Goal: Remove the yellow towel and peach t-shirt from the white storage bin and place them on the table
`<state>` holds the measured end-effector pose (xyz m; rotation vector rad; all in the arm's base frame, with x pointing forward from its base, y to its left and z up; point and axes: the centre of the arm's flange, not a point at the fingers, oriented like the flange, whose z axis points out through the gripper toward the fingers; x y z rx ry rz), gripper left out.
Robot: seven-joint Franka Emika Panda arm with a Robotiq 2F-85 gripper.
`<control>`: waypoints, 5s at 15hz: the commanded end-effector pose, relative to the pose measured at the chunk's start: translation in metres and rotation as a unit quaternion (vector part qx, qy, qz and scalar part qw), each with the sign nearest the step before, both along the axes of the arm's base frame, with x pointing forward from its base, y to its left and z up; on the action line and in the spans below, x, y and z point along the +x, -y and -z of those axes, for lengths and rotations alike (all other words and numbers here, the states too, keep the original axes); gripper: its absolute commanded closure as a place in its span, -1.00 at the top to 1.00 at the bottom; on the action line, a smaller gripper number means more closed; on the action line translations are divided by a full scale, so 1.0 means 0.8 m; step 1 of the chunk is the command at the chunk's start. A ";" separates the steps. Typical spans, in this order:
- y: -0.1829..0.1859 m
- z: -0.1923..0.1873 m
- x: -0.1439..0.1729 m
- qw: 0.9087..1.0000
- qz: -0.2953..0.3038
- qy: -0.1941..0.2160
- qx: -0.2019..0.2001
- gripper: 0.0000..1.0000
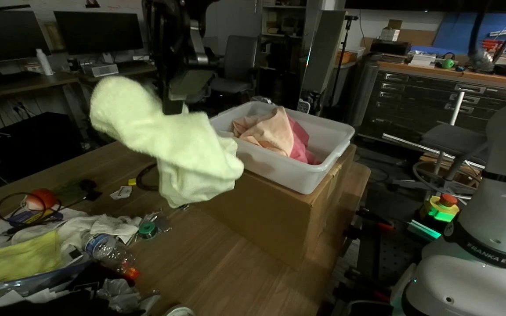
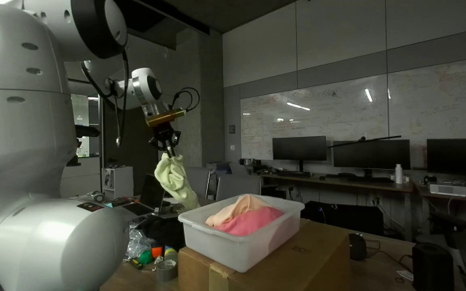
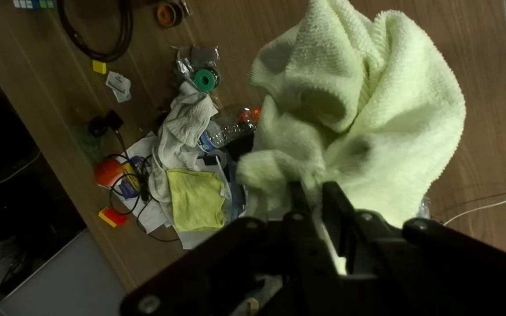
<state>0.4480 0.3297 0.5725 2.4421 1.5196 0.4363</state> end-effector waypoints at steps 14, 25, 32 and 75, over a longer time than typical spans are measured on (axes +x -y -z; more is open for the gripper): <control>0.214 0.038 0.079 0.960 0.278 0.013 0.033 1.00; 0.305 0.099 0.068 0.894 0.431 -0.062 0.105 1.00; 0.351 0.128 0.034 0.872 0.466 -0.152 0.017 1.00; 0.414 0.210 0.066 0.911 0.405 -0.074 0.010 -0.78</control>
